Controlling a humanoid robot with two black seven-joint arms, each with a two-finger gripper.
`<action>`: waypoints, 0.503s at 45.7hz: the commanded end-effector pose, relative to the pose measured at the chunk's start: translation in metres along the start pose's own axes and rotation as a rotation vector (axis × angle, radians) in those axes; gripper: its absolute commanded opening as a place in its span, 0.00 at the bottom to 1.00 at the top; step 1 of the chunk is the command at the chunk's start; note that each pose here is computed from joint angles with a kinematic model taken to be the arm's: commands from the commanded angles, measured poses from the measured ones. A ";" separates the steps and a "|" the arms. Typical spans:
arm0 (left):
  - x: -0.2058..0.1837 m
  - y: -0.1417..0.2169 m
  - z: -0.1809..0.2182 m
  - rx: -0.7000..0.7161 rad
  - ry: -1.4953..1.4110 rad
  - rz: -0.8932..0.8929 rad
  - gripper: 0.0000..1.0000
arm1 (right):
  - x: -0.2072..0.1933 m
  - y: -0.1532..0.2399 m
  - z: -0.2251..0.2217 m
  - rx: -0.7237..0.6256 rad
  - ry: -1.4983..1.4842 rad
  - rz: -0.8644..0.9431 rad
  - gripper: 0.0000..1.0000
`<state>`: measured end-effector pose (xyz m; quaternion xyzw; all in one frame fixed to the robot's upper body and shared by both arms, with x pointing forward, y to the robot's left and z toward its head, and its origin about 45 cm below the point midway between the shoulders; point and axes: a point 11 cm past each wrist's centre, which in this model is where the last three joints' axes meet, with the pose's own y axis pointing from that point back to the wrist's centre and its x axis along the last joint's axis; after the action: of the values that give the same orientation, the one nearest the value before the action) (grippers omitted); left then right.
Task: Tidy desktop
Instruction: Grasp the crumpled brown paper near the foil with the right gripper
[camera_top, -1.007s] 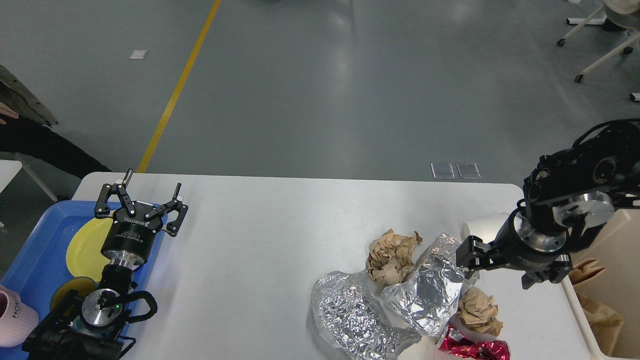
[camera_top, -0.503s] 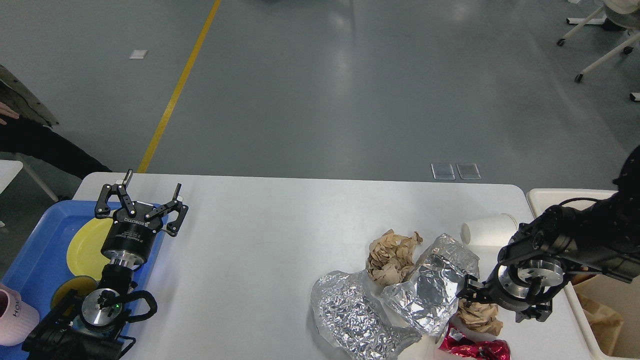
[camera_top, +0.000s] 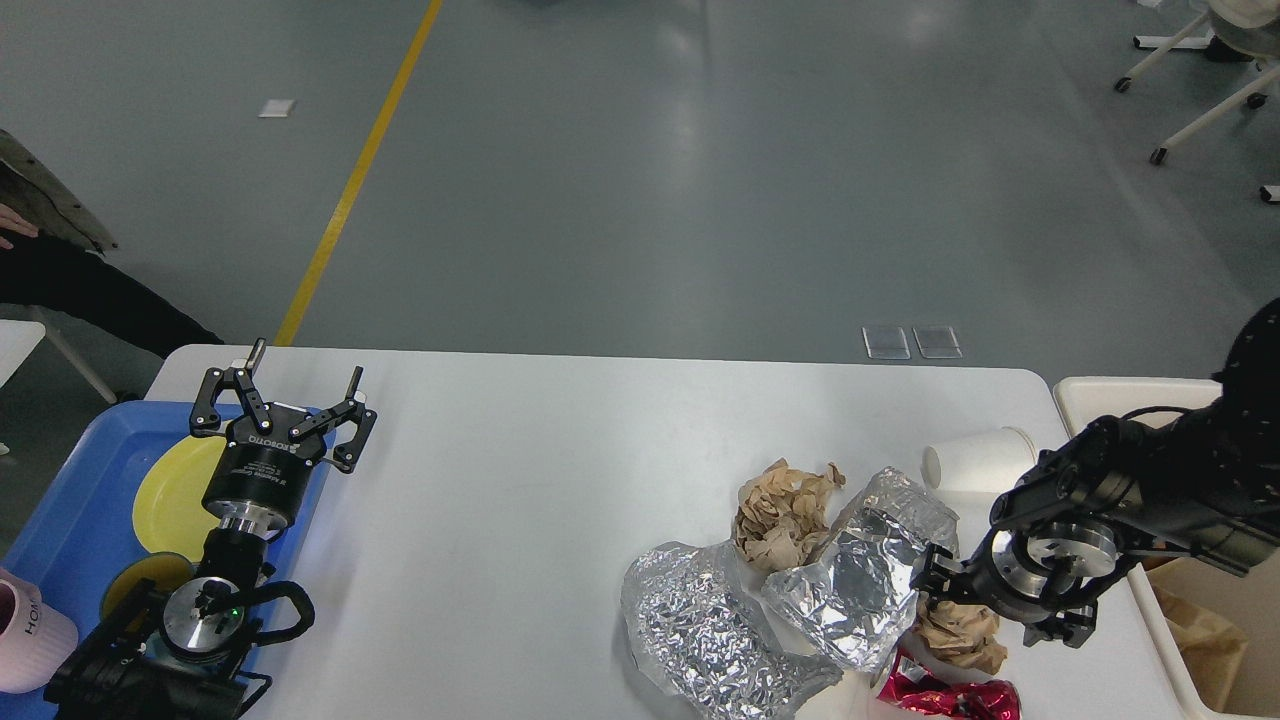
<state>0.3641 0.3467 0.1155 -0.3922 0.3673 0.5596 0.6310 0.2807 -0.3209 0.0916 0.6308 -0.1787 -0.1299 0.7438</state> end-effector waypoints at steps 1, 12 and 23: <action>0.000 0.000 0.000 0.000 0.000 0.000 0.97 | -0.004 -0.012 -0.002 0.007 -0.025 -0.005 0.92; 0.000 0.000 0.000 0.000 0.000 0.000 0.97 | -0.013 -0.025 -0.010 0.014 -0.068 -0.020 0.78; 0.000 0.000 0.000 0.000 0.000 0.000 0.97 | -0.012 -0.025 -0.009 0.017 -0.096 -0.024 0.26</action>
<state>0.3640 0.3468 0.1155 -0.3922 0.3673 0.5596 0.6310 0.2746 -0.3111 0.0645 0.6331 -0.1996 -0.1590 0.7308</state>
